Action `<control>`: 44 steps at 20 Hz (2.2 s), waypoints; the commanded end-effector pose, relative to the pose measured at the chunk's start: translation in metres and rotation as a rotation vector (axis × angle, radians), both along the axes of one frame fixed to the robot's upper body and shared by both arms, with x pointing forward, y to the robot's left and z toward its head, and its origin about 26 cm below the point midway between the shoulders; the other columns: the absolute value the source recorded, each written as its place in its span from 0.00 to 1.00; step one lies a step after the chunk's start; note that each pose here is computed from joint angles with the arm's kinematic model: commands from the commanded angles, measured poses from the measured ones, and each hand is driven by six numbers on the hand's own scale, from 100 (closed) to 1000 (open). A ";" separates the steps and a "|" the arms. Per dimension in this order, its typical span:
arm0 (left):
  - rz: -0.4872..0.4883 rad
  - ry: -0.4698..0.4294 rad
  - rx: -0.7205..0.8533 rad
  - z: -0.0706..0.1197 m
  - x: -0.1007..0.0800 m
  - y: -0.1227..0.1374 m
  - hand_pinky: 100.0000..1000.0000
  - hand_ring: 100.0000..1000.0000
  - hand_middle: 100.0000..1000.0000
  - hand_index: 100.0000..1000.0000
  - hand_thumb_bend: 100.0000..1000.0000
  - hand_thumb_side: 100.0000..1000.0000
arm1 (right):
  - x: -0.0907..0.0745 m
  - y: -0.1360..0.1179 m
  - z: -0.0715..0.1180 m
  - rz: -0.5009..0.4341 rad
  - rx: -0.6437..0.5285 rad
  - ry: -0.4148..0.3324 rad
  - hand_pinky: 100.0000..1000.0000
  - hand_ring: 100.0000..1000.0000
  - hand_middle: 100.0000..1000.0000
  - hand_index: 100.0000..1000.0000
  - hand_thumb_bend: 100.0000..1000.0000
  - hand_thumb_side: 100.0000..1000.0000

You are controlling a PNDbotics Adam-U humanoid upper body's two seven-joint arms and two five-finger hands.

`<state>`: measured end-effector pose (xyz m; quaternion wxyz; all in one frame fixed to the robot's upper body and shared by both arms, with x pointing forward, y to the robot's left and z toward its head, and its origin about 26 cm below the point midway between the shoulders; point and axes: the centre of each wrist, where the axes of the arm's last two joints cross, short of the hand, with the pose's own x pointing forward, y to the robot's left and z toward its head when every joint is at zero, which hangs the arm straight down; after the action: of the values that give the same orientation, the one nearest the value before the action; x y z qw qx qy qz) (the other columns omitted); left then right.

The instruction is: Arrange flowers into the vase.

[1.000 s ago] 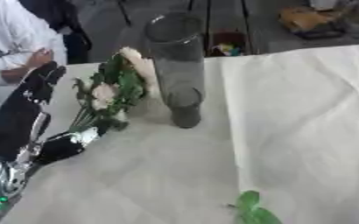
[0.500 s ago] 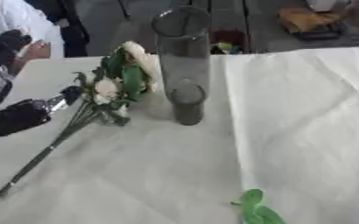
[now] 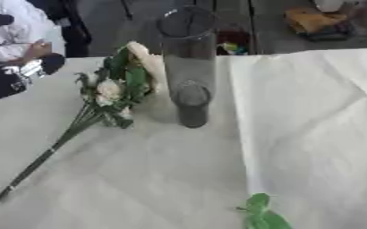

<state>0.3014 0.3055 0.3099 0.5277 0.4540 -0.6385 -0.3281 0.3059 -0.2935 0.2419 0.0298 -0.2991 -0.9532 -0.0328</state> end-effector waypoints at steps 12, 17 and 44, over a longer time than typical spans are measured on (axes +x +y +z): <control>0.076 0.267 0.084 0.006 0.040 0.009 0.89 1.00 0.97 1.00 0.79 0.62 | -0.003 0.003 0.004 0.023 -0.010 -0.005 0.62 0.74 0.63 0.79 0.00 1.00; 0.086 0.312 0.100 0.003 0.051 0.011 0.88 1.00 0.97 1.00 0.78 0.60 | -0.003 0.004 0.003 0.026 -0.010 -0.001 0.62 0.74 0.62 0.79 0.00 1.00; 0.128 0.421 0.365 -0.028 0.074 -0.009 0.79 0.91 0.91 0.96 0.58 0.49 | -0.002 0.007 0.002 0.047 -0.005 0.009 0.62 0.74 0.61 0.79 0.00 1.00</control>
<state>0.3762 0.2938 0.2725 0.5689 0.4911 -0.4275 -0.5024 0.3063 -0.2881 0.2368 0.0470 -0.2855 -0.9568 -0.0282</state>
